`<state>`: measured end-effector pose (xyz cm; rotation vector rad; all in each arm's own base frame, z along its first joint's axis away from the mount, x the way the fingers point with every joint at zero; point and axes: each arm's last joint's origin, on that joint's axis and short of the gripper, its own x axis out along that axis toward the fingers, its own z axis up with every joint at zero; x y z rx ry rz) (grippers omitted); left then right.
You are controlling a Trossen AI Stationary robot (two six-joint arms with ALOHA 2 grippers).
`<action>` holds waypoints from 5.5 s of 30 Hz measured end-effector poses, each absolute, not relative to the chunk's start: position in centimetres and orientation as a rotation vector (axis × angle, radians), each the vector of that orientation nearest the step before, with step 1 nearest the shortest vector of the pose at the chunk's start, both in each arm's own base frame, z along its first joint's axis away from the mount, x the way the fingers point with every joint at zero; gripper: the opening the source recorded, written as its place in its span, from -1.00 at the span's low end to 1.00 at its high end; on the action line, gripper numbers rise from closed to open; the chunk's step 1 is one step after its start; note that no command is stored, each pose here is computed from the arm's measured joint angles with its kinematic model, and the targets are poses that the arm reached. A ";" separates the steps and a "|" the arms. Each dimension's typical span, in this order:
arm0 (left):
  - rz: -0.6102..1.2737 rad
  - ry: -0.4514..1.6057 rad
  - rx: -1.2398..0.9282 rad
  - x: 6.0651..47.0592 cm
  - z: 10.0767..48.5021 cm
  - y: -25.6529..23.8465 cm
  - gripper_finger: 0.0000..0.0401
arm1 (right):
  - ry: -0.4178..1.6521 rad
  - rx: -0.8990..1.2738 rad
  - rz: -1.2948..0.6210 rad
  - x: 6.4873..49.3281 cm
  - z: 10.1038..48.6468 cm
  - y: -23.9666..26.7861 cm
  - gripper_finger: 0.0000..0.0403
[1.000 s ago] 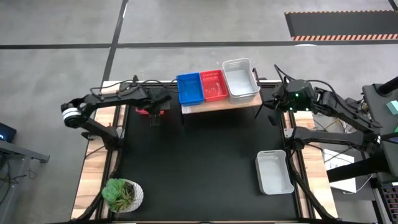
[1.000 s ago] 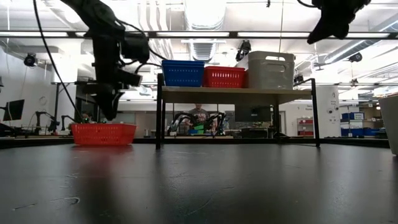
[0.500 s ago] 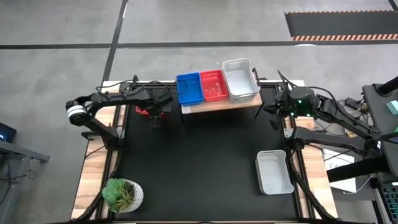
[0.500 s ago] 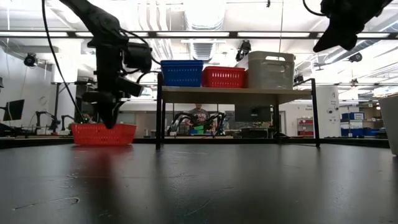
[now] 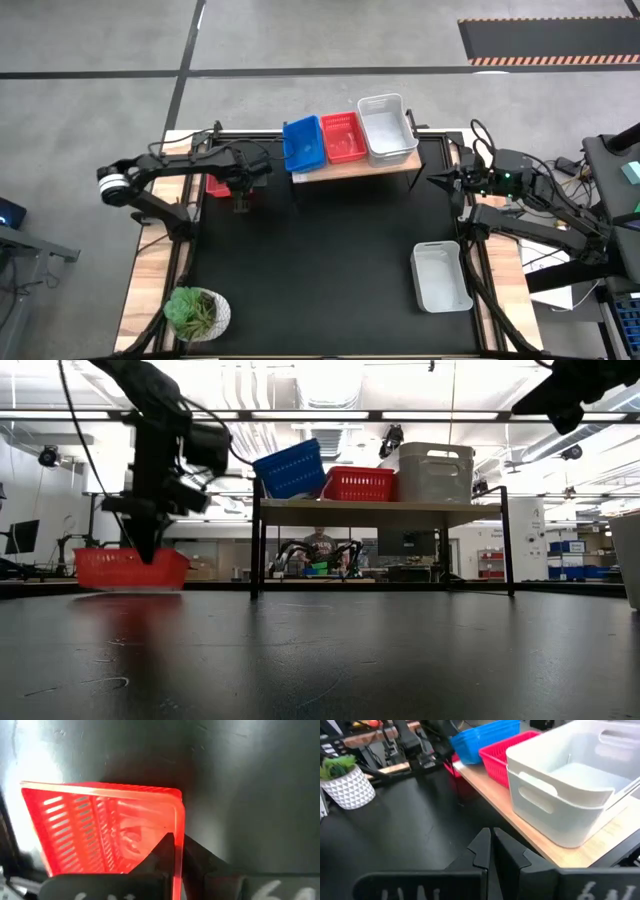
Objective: Stack baskets on shelf by color
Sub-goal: Stack the red basket on the stacked red basket on the shelf
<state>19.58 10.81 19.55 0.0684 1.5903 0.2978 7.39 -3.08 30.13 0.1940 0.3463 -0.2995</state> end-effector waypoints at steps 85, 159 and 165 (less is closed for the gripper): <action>0.001 0.772 0.123 26.7 30.5 -12.9 -0.41 | 0.426 -0.283 0.475 30.1 22.7 3.0 -0.37; 0.170 0.575 0.419 31.7 32.4 6.2 -0.41 | 0.785 -0.363 0.073 24.5 41.0 1.5 -0.96; 0.281 0.624 0.421 32.3 31.5 6.7 -0.41 | 0.852 -0.366 0.084 25.7 39.5 1.6 -0.96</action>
